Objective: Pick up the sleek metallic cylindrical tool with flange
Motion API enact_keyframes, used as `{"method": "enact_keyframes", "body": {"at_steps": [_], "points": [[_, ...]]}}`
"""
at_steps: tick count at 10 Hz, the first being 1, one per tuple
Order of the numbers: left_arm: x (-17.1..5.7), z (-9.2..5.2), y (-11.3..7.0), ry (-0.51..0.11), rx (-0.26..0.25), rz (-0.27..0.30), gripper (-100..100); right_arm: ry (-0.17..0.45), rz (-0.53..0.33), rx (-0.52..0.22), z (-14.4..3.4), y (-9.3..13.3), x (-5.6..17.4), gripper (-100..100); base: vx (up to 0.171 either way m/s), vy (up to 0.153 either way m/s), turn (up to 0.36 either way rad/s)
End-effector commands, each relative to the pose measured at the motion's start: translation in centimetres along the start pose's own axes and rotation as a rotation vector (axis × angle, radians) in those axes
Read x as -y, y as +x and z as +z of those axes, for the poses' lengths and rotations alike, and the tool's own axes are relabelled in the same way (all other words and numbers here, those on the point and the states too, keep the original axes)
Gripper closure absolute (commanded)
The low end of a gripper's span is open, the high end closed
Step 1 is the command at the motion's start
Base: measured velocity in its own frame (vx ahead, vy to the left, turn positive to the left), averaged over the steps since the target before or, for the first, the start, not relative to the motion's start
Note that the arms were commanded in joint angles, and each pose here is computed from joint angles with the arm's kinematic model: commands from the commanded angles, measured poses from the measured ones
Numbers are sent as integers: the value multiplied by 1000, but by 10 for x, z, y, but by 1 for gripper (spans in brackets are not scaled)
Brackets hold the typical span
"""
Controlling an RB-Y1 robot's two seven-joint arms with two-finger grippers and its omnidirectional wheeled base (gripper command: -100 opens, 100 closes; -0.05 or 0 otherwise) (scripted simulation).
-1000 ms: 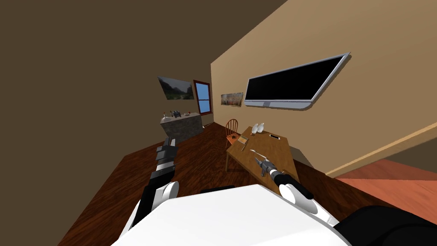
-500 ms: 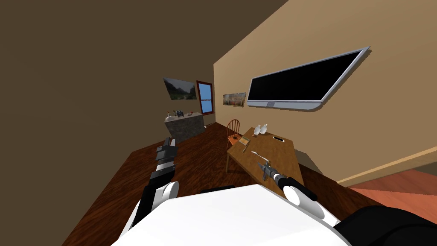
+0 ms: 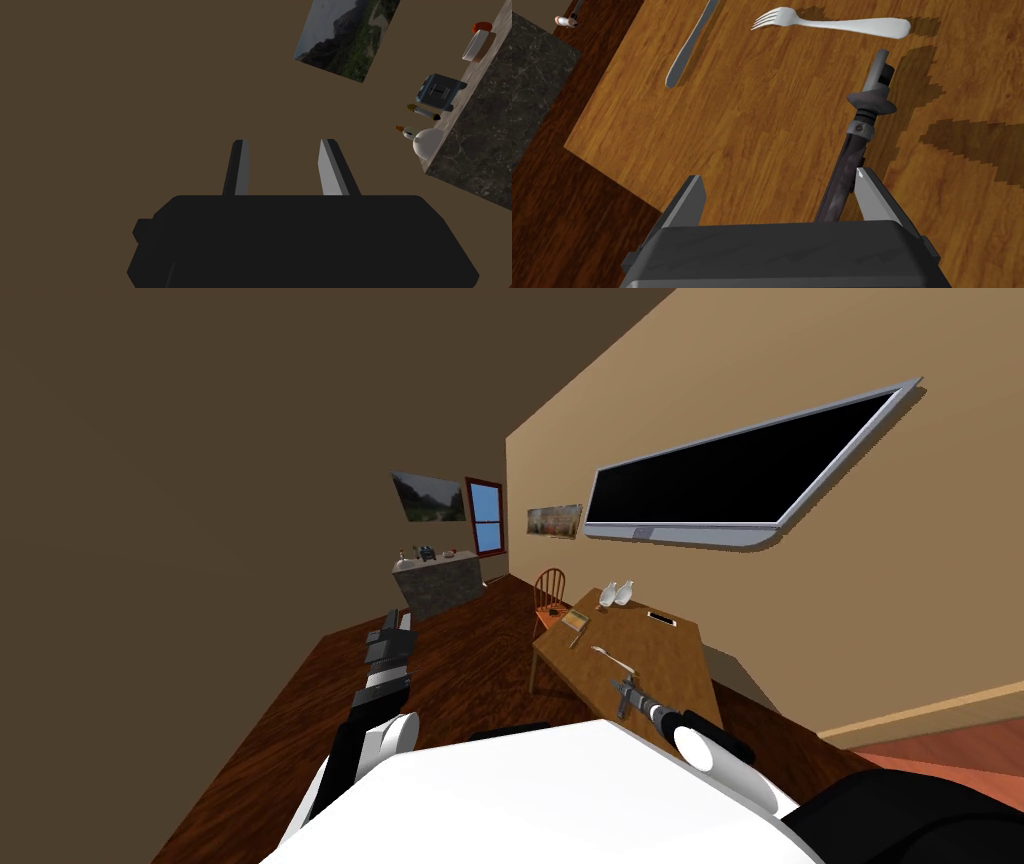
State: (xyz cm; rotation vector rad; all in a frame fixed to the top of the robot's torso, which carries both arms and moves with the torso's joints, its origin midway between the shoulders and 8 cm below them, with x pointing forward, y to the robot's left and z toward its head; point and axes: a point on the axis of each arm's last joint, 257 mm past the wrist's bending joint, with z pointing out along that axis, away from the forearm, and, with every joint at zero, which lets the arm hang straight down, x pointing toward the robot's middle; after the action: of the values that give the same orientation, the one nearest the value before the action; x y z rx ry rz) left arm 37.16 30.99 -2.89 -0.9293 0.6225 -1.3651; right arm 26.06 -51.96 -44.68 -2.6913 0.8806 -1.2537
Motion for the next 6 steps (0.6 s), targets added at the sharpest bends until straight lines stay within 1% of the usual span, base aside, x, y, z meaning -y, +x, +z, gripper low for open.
{"method": "enact_keyframes", "body": {"at_steps": [1, 2, 3, 4, 5, 6], "points": [[0, 0, 0, 0, 0, 0, 0, -31, 69, 56, -1, -14, -20, -100, 19, -44, 112], [0, 0, 0, 0, 0, 0, 0, -46, 123, 95, -1, -22, -30, -100, 29, -61, 165], [0, 0, 0, 0, 0, 0, 0, -52, 147, 99, -2, -25, -33, -100, 19, -58, 54], [0, 0, 0, 0, 0, 0, 0, -71, 200, 135, -3, -33, -43, -100, 23, -49, 87], [0, 0, 0, 0, 0, 0, 0, -78, 194, 137, -3, -35, -46, -100, 20, -38, 49], [0, 0, 0, 0, 0, 0, 0, -75, 208, 137, -3, -34, -45, -100, 8, -17, -3]]}}
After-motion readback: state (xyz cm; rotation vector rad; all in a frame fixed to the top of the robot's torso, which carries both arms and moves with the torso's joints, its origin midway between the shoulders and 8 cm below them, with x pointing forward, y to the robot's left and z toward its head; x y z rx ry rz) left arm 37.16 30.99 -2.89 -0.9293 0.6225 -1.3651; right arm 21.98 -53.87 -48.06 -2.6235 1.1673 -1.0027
